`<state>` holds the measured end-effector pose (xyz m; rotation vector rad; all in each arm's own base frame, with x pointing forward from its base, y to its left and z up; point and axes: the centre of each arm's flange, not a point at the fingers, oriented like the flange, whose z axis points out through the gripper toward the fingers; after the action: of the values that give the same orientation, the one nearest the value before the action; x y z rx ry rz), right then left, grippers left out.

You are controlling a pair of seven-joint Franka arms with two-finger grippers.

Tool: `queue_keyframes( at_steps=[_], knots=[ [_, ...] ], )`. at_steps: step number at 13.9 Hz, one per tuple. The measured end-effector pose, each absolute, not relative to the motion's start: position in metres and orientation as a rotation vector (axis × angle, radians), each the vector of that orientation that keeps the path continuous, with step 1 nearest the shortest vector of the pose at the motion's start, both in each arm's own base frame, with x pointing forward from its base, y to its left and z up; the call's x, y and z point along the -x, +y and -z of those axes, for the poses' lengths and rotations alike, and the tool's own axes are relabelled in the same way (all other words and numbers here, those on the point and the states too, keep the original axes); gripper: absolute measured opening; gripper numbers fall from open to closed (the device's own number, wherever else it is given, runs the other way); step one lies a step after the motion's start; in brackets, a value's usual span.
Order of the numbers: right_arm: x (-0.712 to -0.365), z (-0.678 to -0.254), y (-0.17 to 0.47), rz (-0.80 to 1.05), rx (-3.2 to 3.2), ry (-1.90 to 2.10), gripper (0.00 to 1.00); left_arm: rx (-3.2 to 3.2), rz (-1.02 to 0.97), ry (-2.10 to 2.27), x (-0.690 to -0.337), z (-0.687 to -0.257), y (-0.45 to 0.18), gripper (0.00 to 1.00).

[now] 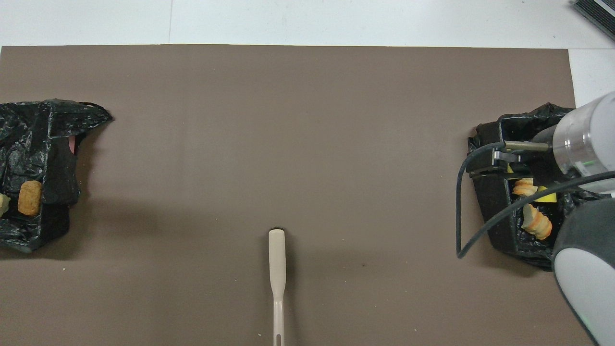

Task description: Sweep and dump trash in bin

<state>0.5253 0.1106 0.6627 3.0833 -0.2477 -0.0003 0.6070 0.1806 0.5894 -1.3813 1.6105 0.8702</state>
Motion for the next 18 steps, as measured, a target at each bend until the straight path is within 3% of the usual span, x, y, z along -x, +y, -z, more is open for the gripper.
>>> queue_keyframes(
  at_steps=[10, 18],
  knots=[
    [-0.532, -0.662, 0.076, 0.007, -3.077, -0.346, 1.00, 1.450, -0.881, 1.493, -0.594, -0.588, 0.160, 0.32],
    [-0.532, -0.662, 0.055, 0.049, -3.092, -0.416, 1.00, 2.049, -0.721, 1.440, -0.574, -0.545, 0.075, 0.32]
  ],
)
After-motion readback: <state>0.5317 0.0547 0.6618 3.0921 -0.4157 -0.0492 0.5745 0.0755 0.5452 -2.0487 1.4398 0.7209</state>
